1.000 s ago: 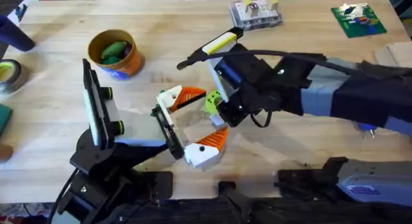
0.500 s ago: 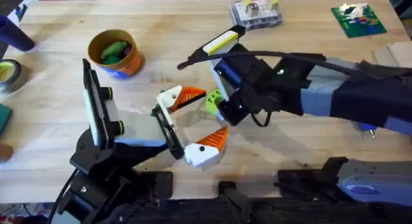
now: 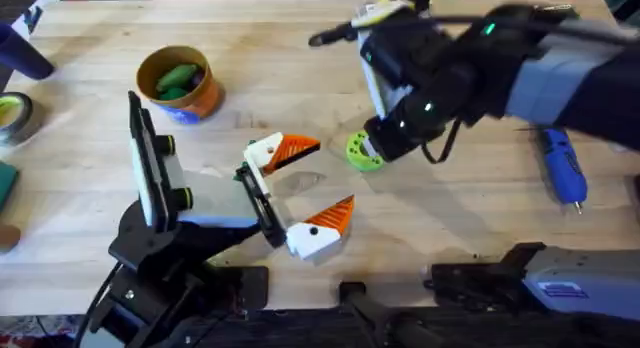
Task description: Pick up the gripper from the table and insert it into the empty holder that is missing its gripper. Then pick up a screw, insert it into the mounting hole, and use the screwdriver to tighten it. Finally, clean up the table by picking up the vegetable and placing it into the bucket.
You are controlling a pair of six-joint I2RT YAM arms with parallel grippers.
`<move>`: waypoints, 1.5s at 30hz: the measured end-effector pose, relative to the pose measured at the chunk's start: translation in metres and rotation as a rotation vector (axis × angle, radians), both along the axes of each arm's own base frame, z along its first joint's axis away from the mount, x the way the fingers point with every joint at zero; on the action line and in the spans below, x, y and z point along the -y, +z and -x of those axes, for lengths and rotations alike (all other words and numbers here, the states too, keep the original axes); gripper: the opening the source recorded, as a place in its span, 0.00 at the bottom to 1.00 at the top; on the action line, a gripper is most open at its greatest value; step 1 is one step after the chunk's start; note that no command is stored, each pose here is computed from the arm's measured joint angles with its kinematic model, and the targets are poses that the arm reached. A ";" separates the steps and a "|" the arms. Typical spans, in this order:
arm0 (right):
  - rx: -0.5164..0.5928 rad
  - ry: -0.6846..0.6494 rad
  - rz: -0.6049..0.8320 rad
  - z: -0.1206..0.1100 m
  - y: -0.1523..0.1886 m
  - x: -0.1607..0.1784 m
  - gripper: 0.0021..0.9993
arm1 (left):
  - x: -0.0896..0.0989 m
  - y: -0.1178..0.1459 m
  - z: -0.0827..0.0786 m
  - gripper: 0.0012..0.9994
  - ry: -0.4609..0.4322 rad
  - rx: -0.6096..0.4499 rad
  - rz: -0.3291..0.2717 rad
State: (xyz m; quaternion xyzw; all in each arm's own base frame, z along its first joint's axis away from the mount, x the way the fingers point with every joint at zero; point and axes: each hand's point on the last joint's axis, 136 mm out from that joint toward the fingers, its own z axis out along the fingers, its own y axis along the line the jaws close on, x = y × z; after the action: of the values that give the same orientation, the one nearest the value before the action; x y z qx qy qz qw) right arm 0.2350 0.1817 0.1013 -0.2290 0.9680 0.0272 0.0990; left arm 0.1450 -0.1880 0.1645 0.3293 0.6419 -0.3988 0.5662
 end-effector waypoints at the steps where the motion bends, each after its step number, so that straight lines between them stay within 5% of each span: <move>1: 0.000 0.005 -0.015 -0.001 0.012 -0.004 0.00 | 0.000 0.000 0.000 0.99 0.000 0.000 0.000; 16: 0.068 0.097 -0.261 -0.013 0.164 -0.061 0.00 | 0.000 0.000 0.000 0.99 0.000 0.000 0.000; 25: -0.018 0.305 -0.242 0.012 0.150 -0.134 0.00 | 0.000 0.000 0.000 0.99 0.000 0.000 0.000; 45: -0.066 0.459 -0.253 0.035 0.142 -0.155 0.00 | 0.000 0.000 0.000 0.99 0.000 0.000 0.000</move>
State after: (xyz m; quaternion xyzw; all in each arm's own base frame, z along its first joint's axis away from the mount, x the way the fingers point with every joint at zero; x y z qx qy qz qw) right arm 0.2001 0.3363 0.2430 -0.4274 0.8823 0.1770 0.0865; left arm 0.1450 -0.1880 0.1646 0.3293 0.6417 -0.3988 0.5662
